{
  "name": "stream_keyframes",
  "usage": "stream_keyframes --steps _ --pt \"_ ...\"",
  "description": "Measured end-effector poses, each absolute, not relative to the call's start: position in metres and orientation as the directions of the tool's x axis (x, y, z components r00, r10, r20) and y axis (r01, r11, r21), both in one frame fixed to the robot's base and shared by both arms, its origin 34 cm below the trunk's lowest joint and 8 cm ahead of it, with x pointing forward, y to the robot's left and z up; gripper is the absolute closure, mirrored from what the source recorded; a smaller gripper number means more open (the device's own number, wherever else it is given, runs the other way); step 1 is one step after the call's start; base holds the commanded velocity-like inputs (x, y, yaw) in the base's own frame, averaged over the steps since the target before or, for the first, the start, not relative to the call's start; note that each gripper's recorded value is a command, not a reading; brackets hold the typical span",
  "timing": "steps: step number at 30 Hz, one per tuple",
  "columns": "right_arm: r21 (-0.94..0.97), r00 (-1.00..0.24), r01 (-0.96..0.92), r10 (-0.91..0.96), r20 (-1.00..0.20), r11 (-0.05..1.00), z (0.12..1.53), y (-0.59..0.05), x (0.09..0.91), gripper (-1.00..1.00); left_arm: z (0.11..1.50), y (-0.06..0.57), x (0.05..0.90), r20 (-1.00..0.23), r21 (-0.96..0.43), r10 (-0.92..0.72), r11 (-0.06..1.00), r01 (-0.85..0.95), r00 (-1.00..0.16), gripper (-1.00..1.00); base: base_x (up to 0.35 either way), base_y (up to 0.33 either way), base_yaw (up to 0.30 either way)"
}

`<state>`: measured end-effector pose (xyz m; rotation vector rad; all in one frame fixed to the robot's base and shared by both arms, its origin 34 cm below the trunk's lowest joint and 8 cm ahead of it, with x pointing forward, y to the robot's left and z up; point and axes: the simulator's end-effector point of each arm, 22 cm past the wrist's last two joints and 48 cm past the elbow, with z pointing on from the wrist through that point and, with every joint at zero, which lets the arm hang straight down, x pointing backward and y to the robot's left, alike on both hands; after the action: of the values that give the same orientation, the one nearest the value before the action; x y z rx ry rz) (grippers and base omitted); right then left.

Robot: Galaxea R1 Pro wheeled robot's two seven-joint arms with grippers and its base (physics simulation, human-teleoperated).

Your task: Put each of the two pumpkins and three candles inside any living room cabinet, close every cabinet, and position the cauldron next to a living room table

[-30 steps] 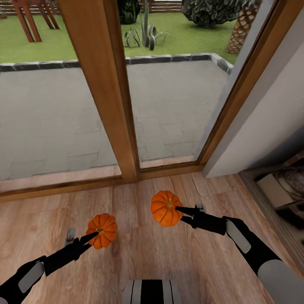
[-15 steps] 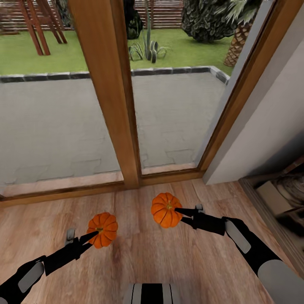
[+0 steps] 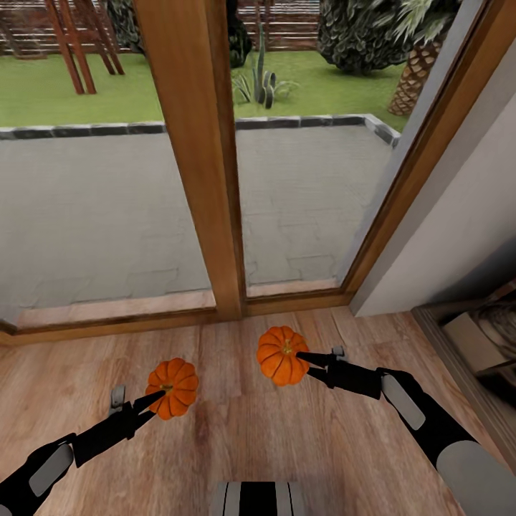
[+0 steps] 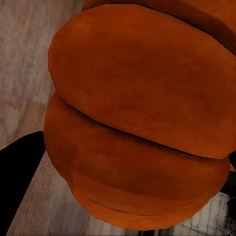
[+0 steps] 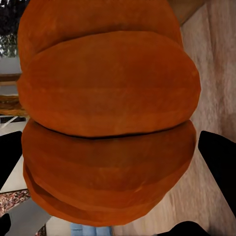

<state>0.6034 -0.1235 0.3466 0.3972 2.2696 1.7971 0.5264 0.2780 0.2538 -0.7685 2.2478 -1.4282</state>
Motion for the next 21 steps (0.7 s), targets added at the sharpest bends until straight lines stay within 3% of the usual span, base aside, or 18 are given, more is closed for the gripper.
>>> stream_keyframes --steps 8,21 --pt "0.973 -0.938 0.077 0.346 -0.004 0.219 0.346 -0.126 0.604 1.00 0.254 0.278 0.526 -0.017 -0.907 -0.620 0.339 -0.248 -0.784 1.00 0.000 0.000 0.034" --pt "0.961 -0.939 0.088 0.345 -0.009 0.263 0.339 -0.123 0.604 1.00 0.258 0.285 0.528 -0.028 -0.907 -0.625 0.345 -0.243 -0.780 1.00 0.000 0.000 0.271"
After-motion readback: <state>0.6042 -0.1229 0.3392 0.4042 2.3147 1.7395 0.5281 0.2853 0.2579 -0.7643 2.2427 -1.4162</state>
